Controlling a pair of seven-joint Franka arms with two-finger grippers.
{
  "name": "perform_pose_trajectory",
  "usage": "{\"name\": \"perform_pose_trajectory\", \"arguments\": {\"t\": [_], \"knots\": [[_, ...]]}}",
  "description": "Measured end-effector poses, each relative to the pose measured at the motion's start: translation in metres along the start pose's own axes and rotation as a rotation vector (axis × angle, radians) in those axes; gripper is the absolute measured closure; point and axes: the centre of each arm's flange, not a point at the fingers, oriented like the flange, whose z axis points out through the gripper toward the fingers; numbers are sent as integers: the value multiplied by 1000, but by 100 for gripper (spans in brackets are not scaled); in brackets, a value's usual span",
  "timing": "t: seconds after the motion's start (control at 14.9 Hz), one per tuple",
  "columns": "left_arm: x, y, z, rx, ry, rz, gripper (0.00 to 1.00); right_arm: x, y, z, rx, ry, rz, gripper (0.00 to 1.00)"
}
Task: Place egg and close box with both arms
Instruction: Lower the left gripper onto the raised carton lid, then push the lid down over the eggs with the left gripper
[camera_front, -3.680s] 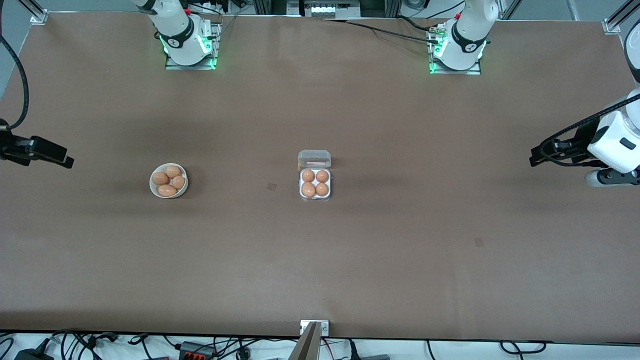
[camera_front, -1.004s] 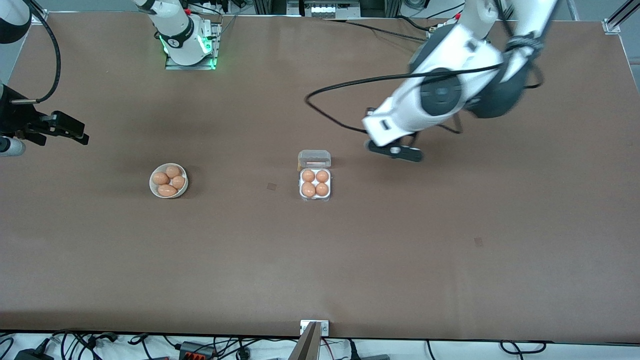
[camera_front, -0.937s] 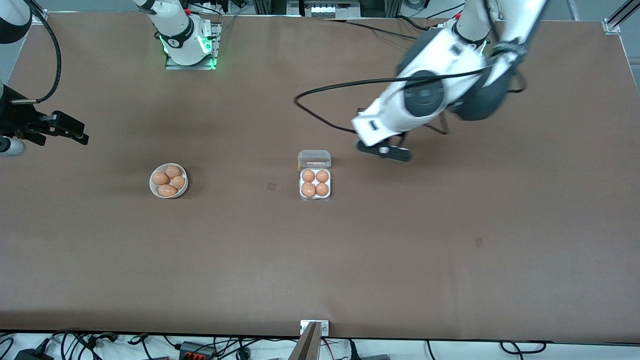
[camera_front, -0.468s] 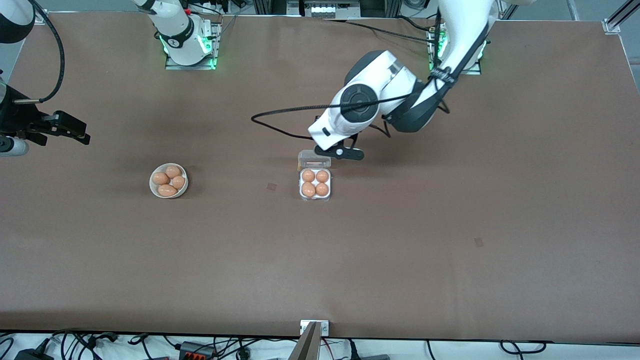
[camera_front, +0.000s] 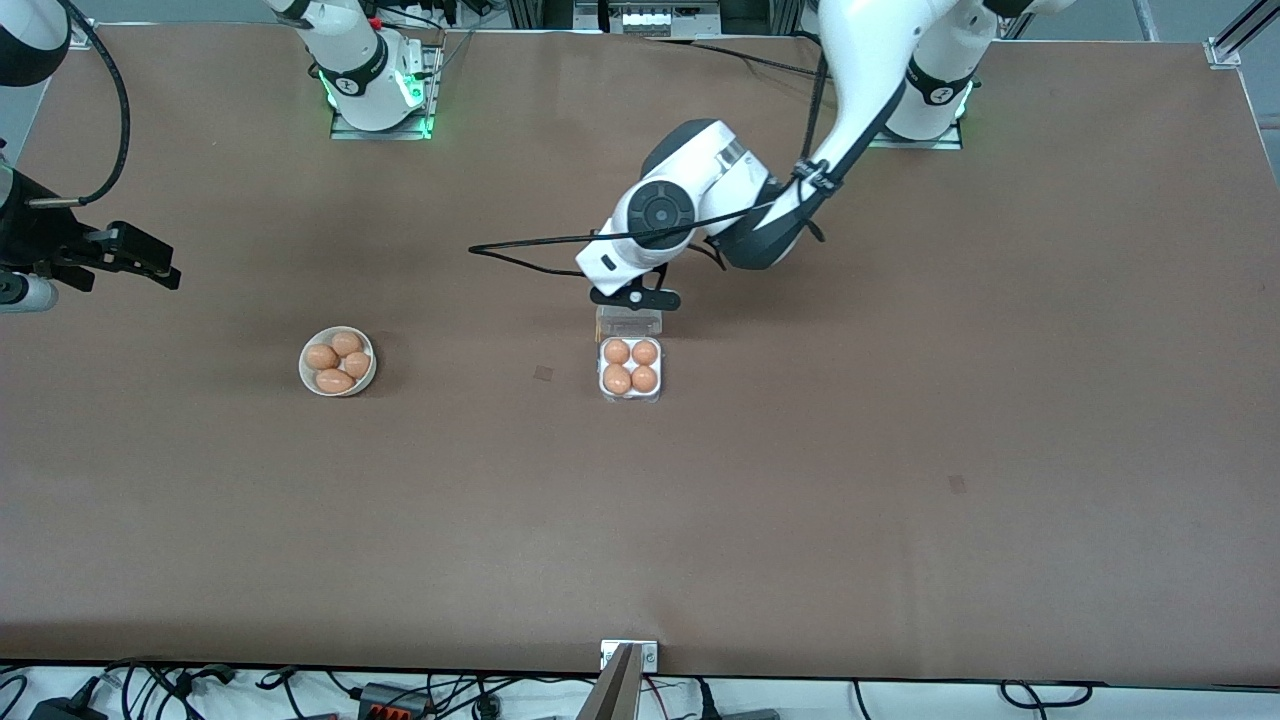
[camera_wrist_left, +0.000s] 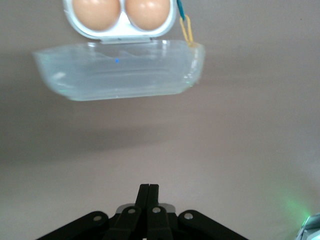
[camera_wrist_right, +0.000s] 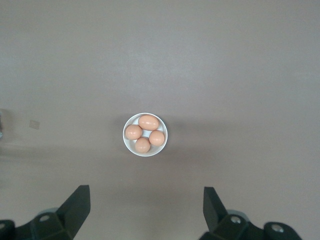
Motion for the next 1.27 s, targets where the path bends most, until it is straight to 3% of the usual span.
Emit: {"name": "perform_pose_trajectory", "arguments": {"t": [0.33,0.67,0.94,1.27], "knots": [[13,-2,9,16,59,-7,99,0,0,0,-1,0,0,0],[62,-20,-35,30,234,-31,99,0,0,0,-1,3,0,0],[87,-11,-52,-71,387,-12,99,0,0,-1,-1,3,-1,0],[108,-17,-19,-76,387,-8,99,0,0,-1,-1,3,-1,0]]}}
